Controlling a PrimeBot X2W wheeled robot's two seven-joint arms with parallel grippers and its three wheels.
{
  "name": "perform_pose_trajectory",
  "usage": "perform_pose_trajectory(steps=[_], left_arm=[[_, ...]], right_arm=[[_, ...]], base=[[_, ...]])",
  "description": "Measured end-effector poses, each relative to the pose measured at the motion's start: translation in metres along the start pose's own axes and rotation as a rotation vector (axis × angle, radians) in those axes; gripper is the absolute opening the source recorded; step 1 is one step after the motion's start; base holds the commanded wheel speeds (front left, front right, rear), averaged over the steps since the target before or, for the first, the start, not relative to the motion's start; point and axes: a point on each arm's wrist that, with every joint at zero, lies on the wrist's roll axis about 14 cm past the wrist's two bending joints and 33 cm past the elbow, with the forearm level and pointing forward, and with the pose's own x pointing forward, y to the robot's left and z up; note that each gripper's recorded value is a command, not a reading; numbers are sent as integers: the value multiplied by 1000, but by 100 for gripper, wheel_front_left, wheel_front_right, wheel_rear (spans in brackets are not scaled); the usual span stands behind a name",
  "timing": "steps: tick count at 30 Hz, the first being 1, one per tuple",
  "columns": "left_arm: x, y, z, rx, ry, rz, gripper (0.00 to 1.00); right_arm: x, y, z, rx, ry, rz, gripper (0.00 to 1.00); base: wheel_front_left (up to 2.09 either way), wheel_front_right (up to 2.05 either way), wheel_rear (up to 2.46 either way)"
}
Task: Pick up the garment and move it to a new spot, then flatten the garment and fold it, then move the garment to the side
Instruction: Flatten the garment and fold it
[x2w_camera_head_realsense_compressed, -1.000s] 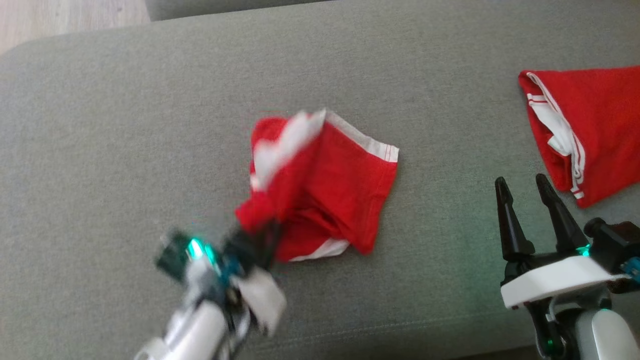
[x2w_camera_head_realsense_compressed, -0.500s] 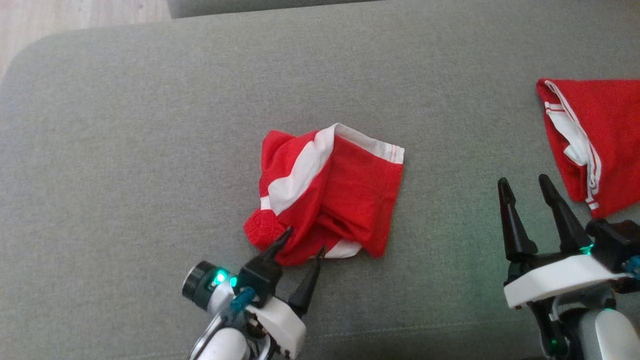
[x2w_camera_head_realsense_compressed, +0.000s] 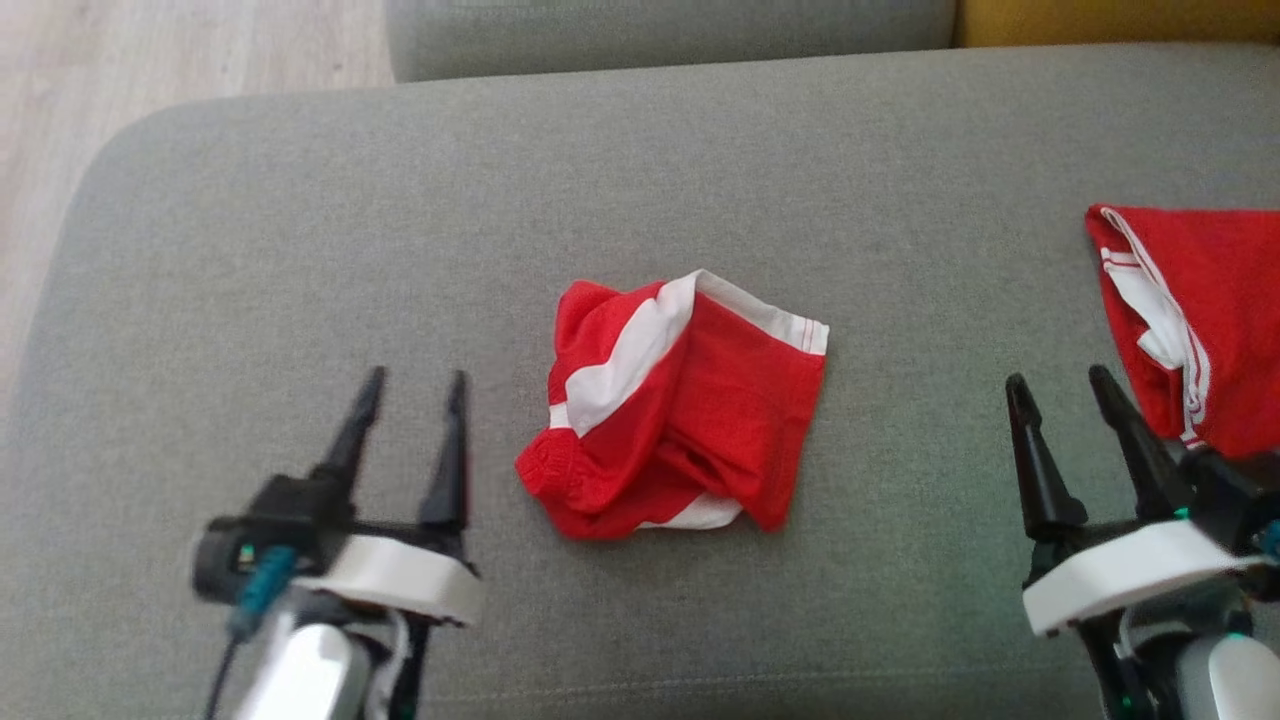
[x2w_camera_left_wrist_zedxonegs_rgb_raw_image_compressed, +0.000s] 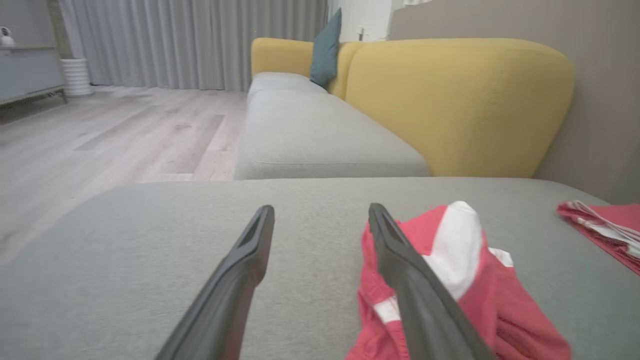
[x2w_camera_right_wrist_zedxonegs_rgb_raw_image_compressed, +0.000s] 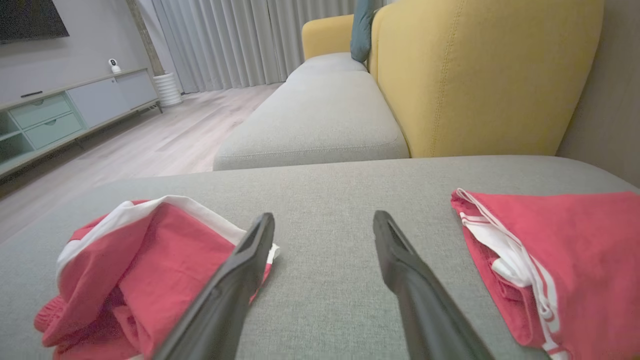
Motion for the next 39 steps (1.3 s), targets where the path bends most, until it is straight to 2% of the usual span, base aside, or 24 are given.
perform_pose_trajectory(steps=[5,25,33,39], left_arm=[[-7,28,10,22,-22,69,100],[-13,35,-3,21,17,87,100],[12,35,8,34,-31,76,100],[26,42,9,35,-43,95,100]], right_arm=[[-6,3,-1,-8,6,10,100],[-1,11,-17,-29,76,47,100],[40,20,-40,-67,165,123,100],[76,42,-82,-61,290,215,100]], base=[[0,0,0],[0,0,0],[0,0,0],[0,0,0]])
